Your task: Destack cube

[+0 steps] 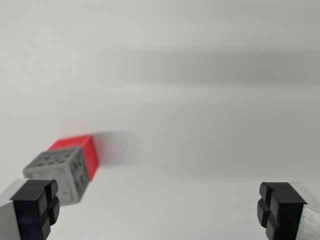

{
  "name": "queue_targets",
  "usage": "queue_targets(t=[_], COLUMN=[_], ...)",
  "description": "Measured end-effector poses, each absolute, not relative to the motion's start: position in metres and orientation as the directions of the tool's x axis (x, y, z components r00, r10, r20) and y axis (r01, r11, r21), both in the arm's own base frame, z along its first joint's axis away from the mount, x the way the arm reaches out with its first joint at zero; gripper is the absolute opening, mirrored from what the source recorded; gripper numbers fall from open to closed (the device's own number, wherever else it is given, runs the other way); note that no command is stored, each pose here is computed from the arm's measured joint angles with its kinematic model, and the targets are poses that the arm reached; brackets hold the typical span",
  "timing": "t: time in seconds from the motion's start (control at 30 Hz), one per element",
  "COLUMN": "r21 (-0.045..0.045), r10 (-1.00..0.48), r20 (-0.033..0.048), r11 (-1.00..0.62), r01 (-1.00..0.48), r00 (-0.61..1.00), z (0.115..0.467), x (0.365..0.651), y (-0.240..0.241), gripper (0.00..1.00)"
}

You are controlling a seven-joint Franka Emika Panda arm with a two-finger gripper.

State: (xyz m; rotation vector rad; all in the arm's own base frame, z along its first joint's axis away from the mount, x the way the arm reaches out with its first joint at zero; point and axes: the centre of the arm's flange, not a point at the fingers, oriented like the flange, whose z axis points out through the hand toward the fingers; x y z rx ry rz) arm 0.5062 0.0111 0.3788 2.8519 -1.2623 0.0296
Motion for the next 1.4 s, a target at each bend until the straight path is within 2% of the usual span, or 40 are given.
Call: queue_targets(t=[1.1, 1.4], r21=[0.0078, 0.0054], r10=[-0.638, -0.606], r20=[0.0037, -0.0004], r11=[-0.770, -0.796], r01=[-0.638, -0.606], r00=[0.770, 0.796], z=[0.315, 0.297], x=[0.432, 0.411], y=[0.102, 0.128], gripper=[1.00, 1.00])
